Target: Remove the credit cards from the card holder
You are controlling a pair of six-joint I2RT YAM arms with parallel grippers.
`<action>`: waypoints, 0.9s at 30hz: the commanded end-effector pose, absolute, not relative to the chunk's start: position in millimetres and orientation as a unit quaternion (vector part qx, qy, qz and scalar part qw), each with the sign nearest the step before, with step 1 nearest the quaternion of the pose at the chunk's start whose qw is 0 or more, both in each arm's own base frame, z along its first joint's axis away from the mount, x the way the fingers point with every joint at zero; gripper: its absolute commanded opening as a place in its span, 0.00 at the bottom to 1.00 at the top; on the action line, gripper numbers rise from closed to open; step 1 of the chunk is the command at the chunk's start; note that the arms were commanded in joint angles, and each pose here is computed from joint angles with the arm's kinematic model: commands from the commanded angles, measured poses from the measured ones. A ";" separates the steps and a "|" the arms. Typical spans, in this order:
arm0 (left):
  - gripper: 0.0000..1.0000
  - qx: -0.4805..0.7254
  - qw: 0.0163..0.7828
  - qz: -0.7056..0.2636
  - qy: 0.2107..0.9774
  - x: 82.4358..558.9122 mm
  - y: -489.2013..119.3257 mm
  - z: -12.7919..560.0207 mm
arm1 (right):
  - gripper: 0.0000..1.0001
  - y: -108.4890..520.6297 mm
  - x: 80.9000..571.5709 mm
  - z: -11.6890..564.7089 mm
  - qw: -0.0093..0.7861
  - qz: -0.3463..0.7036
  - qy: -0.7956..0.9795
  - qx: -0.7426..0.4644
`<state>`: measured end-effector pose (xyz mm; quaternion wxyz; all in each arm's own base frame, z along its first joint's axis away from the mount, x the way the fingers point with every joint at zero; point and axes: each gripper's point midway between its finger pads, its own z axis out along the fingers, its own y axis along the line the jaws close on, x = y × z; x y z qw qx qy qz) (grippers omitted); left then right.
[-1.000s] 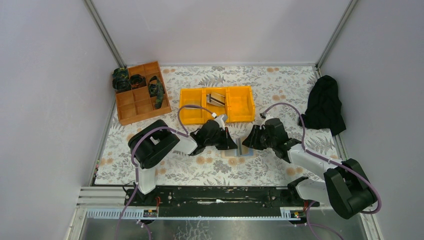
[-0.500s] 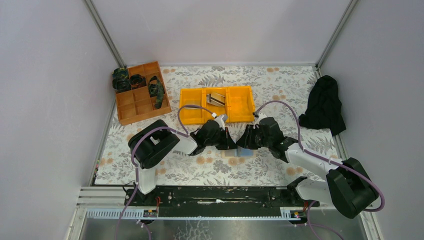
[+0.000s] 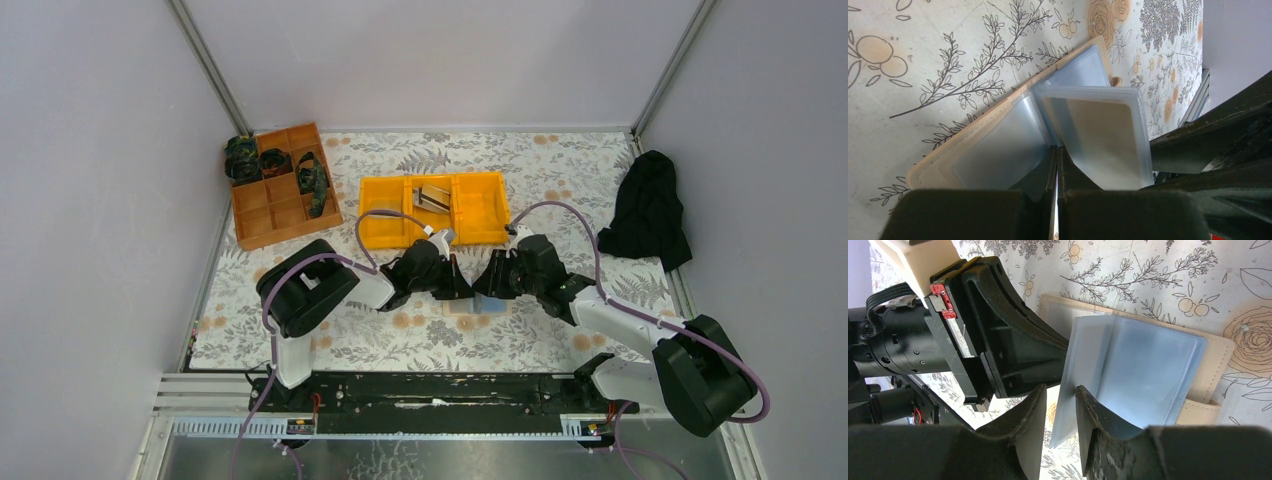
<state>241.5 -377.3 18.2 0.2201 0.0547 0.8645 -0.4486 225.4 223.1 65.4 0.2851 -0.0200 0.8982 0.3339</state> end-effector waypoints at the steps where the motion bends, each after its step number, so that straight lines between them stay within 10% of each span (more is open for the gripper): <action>1: 0.00 0.062 0.211 -0.438 0.872 234.0 -374.2 7.1 | 0.35 237.6 235.6 88.8 0.305 0.353 0.884 -0.028; 27: 0.00 0.042 0.202 -0.416 0.886 228.8 -362.2 -9.8 | 0.41 230.3 237.1 88.9 0.319 0.326 0.890 -0.027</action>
